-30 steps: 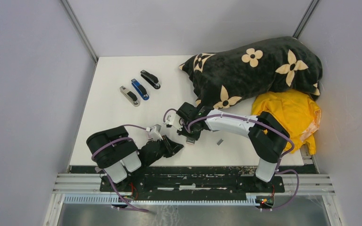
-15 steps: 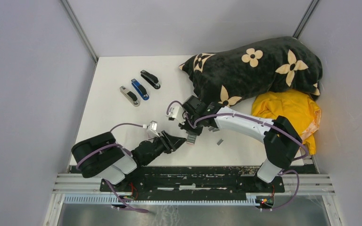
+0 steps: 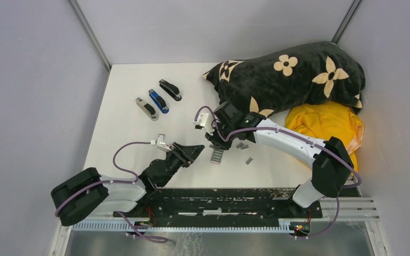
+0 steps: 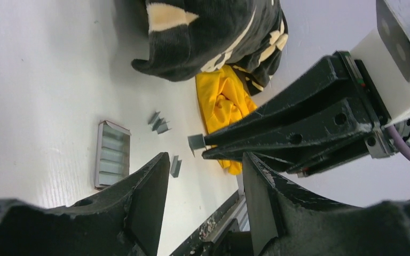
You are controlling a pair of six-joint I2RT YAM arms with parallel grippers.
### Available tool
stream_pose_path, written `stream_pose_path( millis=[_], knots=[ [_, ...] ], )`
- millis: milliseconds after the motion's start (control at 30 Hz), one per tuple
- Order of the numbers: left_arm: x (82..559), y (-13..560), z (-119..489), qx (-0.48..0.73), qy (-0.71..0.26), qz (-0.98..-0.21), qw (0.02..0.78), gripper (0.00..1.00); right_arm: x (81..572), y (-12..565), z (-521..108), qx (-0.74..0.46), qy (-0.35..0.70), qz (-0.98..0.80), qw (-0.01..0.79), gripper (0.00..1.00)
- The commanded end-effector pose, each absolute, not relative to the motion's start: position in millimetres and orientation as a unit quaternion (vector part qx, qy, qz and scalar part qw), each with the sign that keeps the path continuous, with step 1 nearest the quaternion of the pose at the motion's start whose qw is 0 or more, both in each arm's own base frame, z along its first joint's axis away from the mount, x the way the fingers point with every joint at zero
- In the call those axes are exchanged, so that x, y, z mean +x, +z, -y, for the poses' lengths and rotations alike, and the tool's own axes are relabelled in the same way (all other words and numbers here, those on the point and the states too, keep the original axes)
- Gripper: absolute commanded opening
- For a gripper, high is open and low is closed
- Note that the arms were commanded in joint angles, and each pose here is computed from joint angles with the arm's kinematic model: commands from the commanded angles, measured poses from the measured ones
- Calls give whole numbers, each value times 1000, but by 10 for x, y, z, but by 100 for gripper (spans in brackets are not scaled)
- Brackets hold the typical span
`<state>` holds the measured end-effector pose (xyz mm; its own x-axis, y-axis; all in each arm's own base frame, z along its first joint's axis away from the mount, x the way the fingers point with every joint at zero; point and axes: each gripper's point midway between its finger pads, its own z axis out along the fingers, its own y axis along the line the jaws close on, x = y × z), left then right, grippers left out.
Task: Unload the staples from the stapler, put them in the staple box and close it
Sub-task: Adjust the staple in the staple box.
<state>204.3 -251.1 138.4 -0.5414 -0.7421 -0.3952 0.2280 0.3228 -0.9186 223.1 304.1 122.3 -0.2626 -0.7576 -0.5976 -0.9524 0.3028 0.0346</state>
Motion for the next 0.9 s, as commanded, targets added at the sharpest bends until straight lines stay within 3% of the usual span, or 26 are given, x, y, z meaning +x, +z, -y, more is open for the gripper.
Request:
stream_pose_path(
  millis=[0, 867],
  knots=[
    [2199, 1427, 2420, -226, -522, -682, 460, 59, 2197, 1526, -3154, -549, 237, -753, 276, 14],
    [2272, 1595, 2789, -216, -570, -666, 429, 55, 2120, 1479, -3225, -547, 256, -751, 266, 14]
  ],
)
